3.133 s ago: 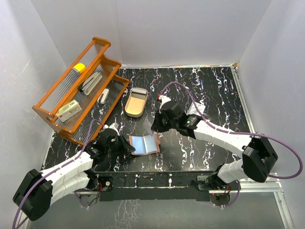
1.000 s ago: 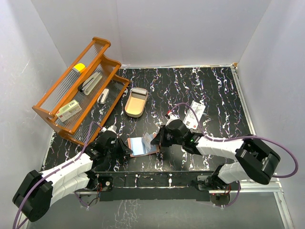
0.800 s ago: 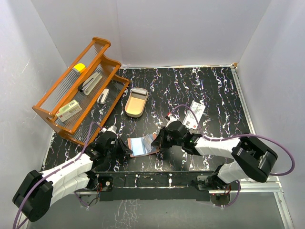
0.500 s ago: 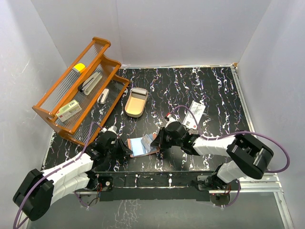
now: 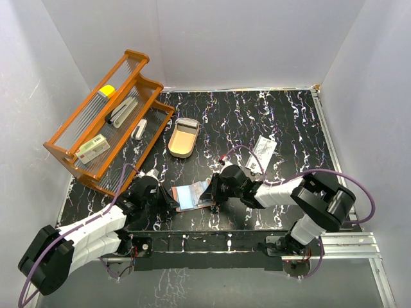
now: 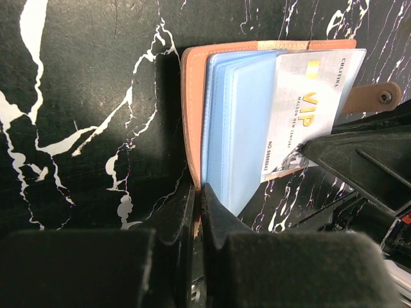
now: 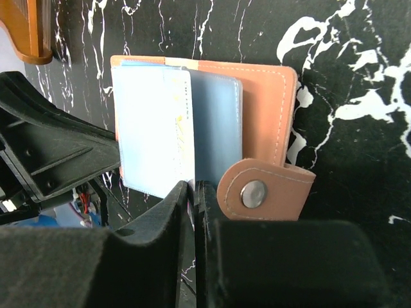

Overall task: Put the credit cards into the card holder
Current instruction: Insert the credit card into the card holder.

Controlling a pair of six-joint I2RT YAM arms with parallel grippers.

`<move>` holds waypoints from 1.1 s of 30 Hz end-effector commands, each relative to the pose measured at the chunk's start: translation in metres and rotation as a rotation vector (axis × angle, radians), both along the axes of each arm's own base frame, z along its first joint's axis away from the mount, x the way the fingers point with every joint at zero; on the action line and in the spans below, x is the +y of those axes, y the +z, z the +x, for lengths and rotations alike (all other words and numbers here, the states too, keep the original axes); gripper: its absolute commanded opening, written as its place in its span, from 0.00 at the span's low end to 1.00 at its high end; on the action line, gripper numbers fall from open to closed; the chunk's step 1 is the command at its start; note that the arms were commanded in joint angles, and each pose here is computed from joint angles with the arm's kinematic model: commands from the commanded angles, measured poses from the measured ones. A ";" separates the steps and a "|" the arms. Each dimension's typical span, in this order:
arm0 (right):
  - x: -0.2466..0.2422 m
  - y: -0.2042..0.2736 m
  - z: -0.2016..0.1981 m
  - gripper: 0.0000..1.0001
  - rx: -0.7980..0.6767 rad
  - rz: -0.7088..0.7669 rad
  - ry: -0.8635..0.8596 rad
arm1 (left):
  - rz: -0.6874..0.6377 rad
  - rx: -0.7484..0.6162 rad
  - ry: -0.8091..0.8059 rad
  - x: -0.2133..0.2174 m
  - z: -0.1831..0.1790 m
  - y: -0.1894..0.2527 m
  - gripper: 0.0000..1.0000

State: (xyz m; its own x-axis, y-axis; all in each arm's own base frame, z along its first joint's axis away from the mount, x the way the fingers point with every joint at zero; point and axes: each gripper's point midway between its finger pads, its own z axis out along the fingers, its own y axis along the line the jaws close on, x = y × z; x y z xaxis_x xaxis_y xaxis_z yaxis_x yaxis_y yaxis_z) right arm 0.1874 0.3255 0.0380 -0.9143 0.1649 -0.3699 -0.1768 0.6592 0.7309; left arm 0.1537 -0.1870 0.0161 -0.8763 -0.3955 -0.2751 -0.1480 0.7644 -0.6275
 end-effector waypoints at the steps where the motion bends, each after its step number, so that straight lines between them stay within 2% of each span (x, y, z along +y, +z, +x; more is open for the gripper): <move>1: 0.014 0.005 -0.004 0.06 -0.001 0.058 0.026 | 0.007 0.009 -0.020 0.002 -0.005 -0.004 0.00; 12: 0.027 0.003 -0.015 0.05 0.042 0.076 0.054 | 0.007 0.013 -0.022 0.001 -0.006 -0.006 0.00; 18: 0.024 -0.001 -0.015 0.05 0.047 0.027 0.047 | 0.011 0.010 -0.023 0.002 -0.005 -0.006 0.00; 20: 0.022 -0.006 -0.016 0.09 0.042 -0.019 0.066 | 0.012 0.011 -0.023 0.002 -0.005 -0.006 0.00; 22: 0.016 -0.007 -0.008 0.18 0.010 -0.098 0.063 | 0.012 0.010 -0.024 0.002 -0.005 -0.005 0.00; 26: 0.007 0.008 0.002 0.39 -0.051 -0.164 0.043 | 0.017 0.008 -0.024 0.003 -0.006 -0.006 0.00; 29: 0.003 0.010 0.003 0.49 -0.057 -0.193 0.044 | 0.017 0.009 -0.022 0.003 -0.006 -0.006 0.00; 33: 0.007 0.012 0.007 0.50 -0.083 -0.194 0.058 | 0.013 0.009 -0.024 0.003 -0.006 -0.006 0.00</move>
State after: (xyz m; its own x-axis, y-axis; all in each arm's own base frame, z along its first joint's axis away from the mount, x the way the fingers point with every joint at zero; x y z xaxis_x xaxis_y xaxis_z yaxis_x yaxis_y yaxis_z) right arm 0.1829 0.3333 0.0416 -0.9113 0.0486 -0.4090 -0.2365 0.7513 0.6162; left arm 0.1537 -0.1876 0.0164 -0.8778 -0.3890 -0.2795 -0.1384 0.7645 -0.6296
